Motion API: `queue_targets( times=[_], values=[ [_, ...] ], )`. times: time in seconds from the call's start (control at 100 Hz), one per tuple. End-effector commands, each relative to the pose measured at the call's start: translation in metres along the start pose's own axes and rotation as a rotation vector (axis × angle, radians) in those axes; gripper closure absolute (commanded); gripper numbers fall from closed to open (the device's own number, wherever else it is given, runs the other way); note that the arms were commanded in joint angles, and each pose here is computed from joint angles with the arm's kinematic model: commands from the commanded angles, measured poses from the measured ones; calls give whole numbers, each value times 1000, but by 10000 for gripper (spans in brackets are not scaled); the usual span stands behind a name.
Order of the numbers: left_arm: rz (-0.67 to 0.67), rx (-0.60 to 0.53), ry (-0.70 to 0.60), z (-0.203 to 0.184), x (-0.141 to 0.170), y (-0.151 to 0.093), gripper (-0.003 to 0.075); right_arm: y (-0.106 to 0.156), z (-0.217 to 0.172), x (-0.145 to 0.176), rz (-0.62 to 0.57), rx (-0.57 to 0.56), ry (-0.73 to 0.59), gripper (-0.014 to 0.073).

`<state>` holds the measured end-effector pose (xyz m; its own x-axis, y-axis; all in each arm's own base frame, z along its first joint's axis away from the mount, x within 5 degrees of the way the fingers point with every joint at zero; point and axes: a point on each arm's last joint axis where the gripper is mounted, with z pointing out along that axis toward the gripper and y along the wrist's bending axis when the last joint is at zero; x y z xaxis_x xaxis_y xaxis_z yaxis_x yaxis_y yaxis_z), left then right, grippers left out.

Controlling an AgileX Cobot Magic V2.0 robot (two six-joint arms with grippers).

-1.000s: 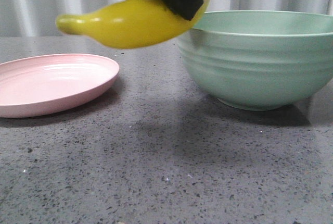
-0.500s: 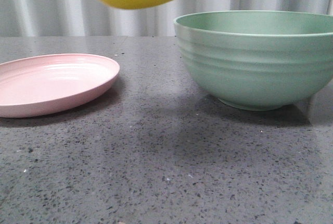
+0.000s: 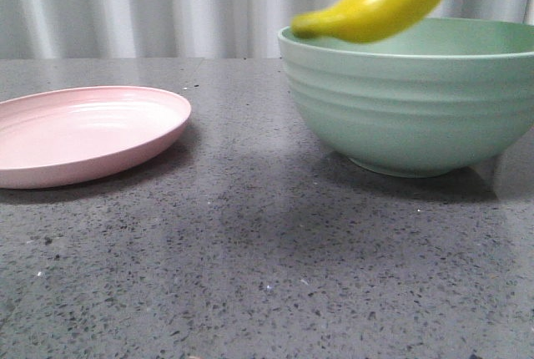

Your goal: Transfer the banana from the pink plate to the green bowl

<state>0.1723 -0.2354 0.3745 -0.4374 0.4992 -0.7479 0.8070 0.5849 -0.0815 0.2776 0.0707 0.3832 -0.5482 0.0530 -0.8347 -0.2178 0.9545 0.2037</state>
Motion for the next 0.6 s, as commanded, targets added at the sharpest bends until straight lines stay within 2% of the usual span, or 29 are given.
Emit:
queue_targets(
  times=[0.0,0.15,0.39,0.48,0.59],
  values=[
    [1,14,-128,-20,-15,-5,248,0,-6,-13,-45,19,-67,664],
    [1,14,-136,-20,-16,-5,248,-6,16,-4,-75,51,25,644],
    [1,14,-145,-20,-17,-4,248,-11,39,5,-69,59,92,554],
    [1,14,-146,-20,-17,-4,248,-12,43,8,-67,61,120,483],
    [1,14,-147,-20,-17,-4,248,-11,43,8,-72,59,127,340]
  ],
)
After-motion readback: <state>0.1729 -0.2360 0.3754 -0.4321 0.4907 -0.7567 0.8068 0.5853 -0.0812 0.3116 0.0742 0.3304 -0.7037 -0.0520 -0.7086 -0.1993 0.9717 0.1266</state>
